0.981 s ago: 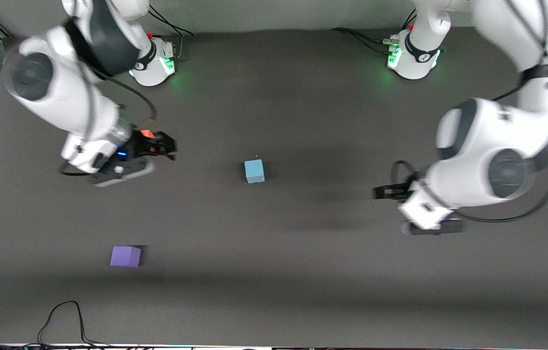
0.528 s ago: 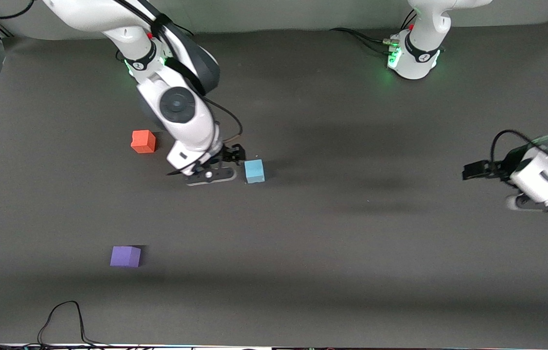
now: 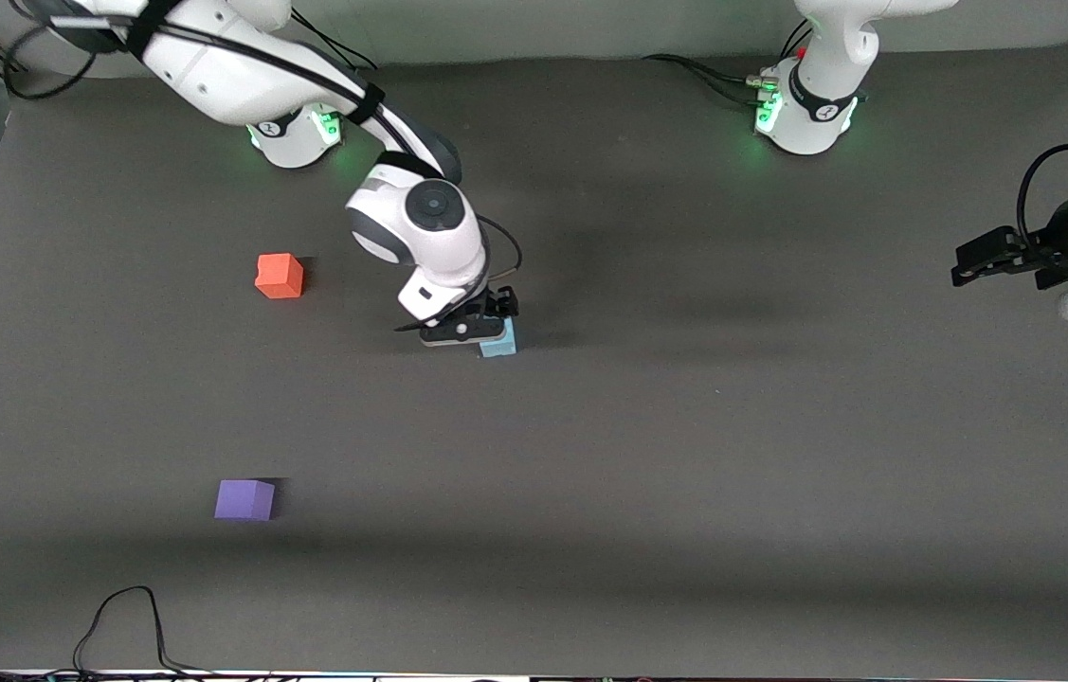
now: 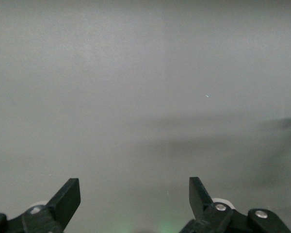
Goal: Place blue block between orange and purple blocks
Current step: 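Close the right gripper around the blue cube, then carry the blue cube with the right gripper toward the orange cube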
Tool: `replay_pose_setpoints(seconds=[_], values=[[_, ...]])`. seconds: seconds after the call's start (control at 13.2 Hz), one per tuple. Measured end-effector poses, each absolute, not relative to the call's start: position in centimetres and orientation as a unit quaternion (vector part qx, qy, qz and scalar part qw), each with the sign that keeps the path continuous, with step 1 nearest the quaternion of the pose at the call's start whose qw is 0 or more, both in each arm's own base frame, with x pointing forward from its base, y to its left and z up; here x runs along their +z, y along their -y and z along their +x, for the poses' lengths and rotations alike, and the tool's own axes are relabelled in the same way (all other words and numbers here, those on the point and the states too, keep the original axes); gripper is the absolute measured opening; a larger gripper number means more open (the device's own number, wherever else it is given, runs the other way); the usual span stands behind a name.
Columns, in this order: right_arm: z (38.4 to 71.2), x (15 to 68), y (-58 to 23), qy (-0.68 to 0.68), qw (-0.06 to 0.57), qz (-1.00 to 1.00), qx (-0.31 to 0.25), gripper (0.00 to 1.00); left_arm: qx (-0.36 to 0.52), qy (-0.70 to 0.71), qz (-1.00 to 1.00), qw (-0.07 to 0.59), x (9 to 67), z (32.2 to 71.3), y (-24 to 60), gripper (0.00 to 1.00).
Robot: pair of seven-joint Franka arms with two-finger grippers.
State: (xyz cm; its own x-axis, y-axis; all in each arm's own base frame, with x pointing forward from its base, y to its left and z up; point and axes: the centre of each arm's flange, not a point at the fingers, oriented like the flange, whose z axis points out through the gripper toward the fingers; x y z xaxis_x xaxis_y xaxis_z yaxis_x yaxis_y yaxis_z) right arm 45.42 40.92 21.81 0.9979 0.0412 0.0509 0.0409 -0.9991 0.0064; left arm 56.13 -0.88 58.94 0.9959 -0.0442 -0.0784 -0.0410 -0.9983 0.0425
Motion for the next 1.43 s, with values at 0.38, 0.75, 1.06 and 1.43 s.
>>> replay_pose_setpoints(seconds=[0.38, 0.75, 1.06, 1.43], values=[[45.7, 19.9, -41.7, -0.010, -0.021, 0.999, 0.024, 1.00, -0.033, 0.033, 0.999, 0.015, 60.0, 56.2, 2.2, 1.00], [45.7, 20.9, -42.7, -0.012, -0.034, 0.999, 0.028, 1.00, -0.036, 0.030, 0.999, 0.010, 60.3, 56.1, 1.8, 1.00], [46.1, 21.4, -42.9, -0.009, -0.038, 0.999, 0.032, 1.00, -0.051, 0.030, 0.998, -0.014, 60.1, 55.8, 1.1, 1.00], [45.7, 20.4, -42.7, -0.010, -0.034, 0.999, 0.022, 0.95, -0.051, 0.032, 0.998, -0.016, 60.1, 55.8, 1.3, 1.00]])
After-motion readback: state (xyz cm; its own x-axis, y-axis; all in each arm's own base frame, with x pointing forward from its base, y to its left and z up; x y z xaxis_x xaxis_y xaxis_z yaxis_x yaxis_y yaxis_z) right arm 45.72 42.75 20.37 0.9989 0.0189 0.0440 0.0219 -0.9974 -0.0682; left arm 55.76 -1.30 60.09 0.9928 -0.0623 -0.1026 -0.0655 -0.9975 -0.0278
